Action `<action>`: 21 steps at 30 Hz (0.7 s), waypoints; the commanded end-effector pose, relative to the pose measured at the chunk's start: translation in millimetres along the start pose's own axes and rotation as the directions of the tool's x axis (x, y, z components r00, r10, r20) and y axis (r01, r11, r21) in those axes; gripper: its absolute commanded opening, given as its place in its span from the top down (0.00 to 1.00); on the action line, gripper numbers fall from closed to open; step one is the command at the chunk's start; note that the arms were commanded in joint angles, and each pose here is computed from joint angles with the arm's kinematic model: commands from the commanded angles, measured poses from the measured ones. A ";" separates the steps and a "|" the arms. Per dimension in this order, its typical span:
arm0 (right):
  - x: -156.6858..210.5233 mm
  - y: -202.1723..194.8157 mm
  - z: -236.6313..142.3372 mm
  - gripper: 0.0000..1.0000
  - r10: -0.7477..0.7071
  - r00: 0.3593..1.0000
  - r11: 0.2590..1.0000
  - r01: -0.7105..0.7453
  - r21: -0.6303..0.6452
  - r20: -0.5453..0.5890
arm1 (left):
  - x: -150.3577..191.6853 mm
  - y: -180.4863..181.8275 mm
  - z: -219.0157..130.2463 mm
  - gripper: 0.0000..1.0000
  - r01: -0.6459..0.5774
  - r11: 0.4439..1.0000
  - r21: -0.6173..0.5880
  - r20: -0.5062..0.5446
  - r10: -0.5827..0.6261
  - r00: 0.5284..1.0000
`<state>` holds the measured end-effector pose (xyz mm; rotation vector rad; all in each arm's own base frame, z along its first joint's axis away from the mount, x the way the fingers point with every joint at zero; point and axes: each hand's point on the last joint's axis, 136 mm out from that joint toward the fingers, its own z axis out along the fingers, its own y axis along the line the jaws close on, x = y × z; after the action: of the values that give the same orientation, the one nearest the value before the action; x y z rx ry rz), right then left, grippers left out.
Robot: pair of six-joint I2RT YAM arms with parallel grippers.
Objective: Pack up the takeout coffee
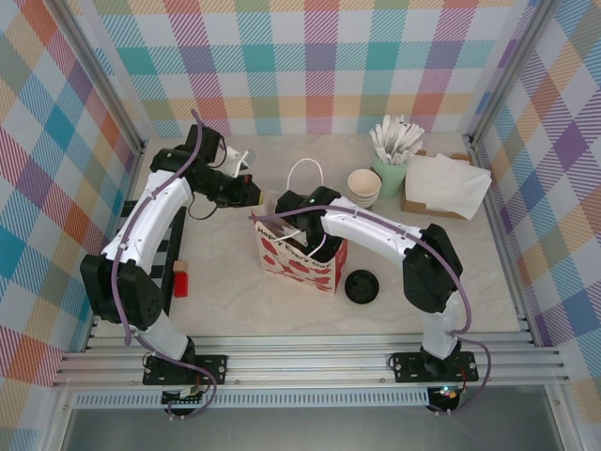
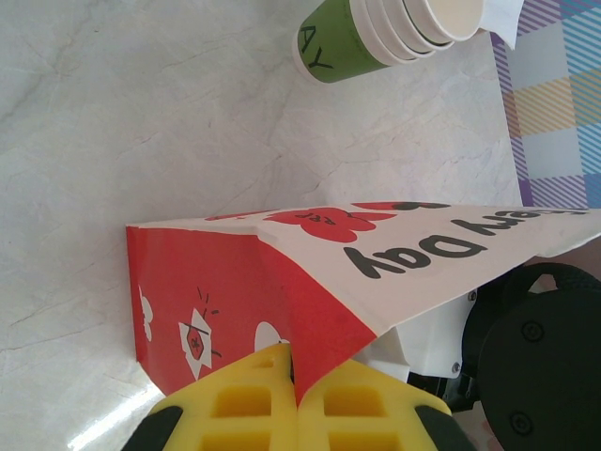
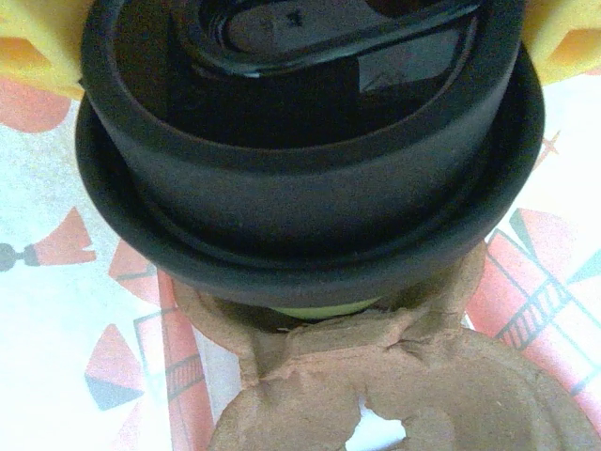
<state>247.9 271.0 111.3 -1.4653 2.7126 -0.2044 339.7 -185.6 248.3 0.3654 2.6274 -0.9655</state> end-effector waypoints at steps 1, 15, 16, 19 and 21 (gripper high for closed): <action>11.3 2.9 7.0 0.62 -0.013 0.999 1.000 0.012 -0.023 -0.043 | 0.5 -0.4 -7.4 1.00 -0.007 1.000 -0.002 0.023 0.007 1.000; 9.2 2.6 7.1 0.62 -0.031 0.999 0.999 0.030 -0.018 -0.038 | 0.2 0.8 -5.7 1.00 0.000 1.000 -0.002 0.021 0.000 1.000; 8.9 2.3 7.0 0.62 -0.029 0.999 0.999 0.029 -0.020 -0.036 | 0.2 0.8 -5.7 1.00 0.000 1.000 -0.002 0.021 0.000 1.000; 7.9 2.3 6.3 0.62 -0.030 0.999 0.999 0.029 -0.021 -0.032 | -0.1 0.3 -6.3 1.00 -0.001 1.000 -0.001 0.023 0.001 1.000; 7.4 2.3 6.2 0.62 -0.033 0.999 0.999 0.032 -0.020 -0.031 | -0.1 0.2 -6.2 1.00 -0.001 1.000 0.000 0.023 0.001 1.000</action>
<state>247.8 271.0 111.3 -1.4764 2.7072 -0.2047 339.8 -185.6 248.4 0.3650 2.6272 -0.9656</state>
